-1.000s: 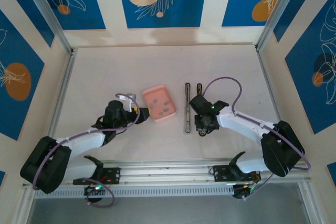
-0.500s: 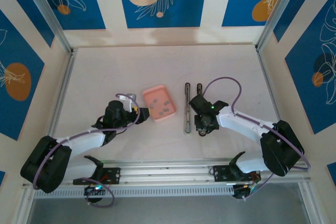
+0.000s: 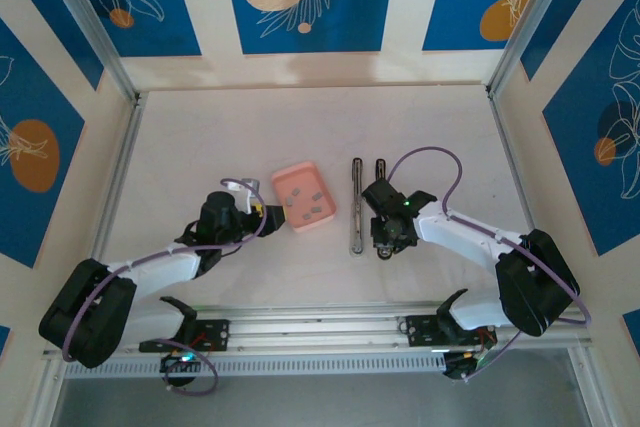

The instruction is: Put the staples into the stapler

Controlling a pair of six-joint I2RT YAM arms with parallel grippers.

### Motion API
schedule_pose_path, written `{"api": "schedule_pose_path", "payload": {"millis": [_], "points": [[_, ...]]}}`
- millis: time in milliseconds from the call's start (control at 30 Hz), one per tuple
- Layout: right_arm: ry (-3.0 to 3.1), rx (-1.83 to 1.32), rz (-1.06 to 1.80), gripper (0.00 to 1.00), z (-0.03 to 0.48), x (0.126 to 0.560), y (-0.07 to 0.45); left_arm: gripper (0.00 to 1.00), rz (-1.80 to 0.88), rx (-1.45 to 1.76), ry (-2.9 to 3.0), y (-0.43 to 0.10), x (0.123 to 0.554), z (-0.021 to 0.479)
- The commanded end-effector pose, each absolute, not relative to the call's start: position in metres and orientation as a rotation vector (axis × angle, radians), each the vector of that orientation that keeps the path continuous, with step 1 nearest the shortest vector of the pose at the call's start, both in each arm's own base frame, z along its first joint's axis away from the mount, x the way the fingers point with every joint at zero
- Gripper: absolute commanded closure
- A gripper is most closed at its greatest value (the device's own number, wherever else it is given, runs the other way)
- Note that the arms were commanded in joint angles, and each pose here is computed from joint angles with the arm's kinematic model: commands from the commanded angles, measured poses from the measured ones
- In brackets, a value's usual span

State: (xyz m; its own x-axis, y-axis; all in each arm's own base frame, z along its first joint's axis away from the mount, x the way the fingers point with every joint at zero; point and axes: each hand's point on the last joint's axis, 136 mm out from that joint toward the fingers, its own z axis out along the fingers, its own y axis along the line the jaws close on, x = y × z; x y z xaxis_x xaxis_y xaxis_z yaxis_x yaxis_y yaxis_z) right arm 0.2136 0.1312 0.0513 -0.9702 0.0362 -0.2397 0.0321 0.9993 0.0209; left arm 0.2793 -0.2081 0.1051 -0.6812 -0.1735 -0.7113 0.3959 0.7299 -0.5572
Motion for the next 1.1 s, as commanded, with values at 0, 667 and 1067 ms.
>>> {"api": "schedule_pose_path", "payload": {"millis": [0, 667, 1067], "points": [[2.915, 0.066, 0.054, 0.84, 0.0455, 0.2116, 0.1339, 0.38, -0.931, 0.206, 2.082, -0.2163, 0.2840, 0.1217], [2.955, 0.069, 0.014, 0.84, 0.0408, 0.2035, 0.1306, 0.38, -0.927, 0.208, 2.082, -0.2155, 0.2835, 0.1216], [2.956, 0.064, 0.004, 0.81, 0.0412, 0.2031, 0.1306, 0.38, -0.926, 0.209, 2.080, -0.2157, 0.2834, 0.1222]]}}
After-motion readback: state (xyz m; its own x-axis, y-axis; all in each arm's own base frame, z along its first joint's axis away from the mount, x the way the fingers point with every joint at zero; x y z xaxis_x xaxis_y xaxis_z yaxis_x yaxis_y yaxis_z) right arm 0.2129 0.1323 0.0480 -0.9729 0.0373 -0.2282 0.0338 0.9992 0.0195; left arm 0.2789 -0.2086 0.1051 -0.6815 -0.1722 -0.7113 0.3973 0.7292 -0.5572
